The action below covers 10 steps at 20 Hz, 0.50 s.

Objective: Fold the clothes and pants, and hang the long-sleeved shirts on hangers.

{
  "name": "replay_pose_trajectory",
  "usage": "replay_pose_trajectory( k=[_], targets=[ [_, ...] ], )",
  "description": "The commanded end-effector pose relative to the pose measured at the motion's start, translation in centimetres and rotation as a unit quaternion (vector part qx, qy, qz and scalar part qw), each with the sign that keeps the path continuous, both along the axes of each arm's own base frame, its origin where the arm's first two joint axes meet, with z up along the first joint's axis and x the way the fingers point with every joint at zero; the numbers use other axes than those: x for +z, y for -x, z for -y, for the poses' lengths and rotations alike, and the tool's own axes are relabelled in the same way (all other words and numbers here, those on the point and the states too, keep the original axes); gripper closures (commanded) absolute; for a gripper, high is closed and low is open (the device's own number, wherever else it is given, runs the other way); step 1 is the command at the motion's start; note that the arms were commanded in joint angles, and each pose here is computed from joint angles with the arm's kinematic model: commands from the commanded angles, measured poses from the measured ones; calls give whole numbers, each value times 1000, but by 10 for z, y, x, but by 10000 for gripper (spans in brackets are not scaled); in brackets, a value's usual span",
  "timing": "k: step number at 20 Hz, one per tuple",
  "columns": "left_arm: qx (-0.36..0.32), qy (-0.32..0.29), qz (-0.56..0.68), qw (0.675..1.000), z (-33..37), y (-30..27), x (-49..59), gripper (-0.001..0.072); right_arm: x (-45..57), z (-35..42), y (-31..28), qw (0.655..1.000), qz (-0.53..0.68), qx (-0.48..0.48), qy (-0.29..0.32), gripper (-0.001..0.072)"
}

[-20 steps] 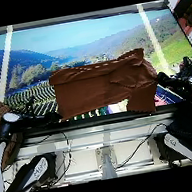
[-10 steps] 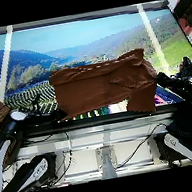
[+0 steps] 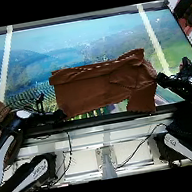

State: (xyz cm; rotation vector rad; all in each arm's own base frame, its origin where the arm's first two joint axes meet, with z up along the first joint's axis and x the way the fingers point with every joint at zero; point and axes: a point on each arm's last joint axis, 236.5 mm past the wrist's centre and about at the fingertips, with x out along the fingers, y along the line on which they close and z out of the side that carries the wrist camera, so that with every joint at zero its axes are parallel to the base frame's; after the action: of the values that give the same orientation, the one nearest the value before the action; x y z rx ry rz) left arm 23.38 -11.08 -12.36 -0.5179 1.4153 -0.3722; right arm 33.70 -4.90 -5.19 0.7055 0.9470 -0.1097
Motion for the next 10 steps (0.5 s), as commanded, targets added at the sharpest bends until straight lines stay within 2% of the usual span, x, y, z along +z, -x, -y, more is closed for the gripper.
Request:
replay_pose_trajectory(
  k=[1, 6, 8, 10],
  targets=[
    [3, 5, 17, 1000, 2, -11, 8, 682, 3, -7, 2, 1000, -4, 20, -6, 698],
    [1, -7, 173, 985, -4, -87, 100, 681, 46, -21, -11, 992, 32, 122, 16, 698],
    [7, -20, 273, 962, -10, -122, 169, 682, 80, -26, -19, 985, 68, 153, 29, 698],
    [25, -35, 380, 924, -18, -145, 251, 682, 126, -37, -23, 974, 119, 188, 46, 698]
  ],
)
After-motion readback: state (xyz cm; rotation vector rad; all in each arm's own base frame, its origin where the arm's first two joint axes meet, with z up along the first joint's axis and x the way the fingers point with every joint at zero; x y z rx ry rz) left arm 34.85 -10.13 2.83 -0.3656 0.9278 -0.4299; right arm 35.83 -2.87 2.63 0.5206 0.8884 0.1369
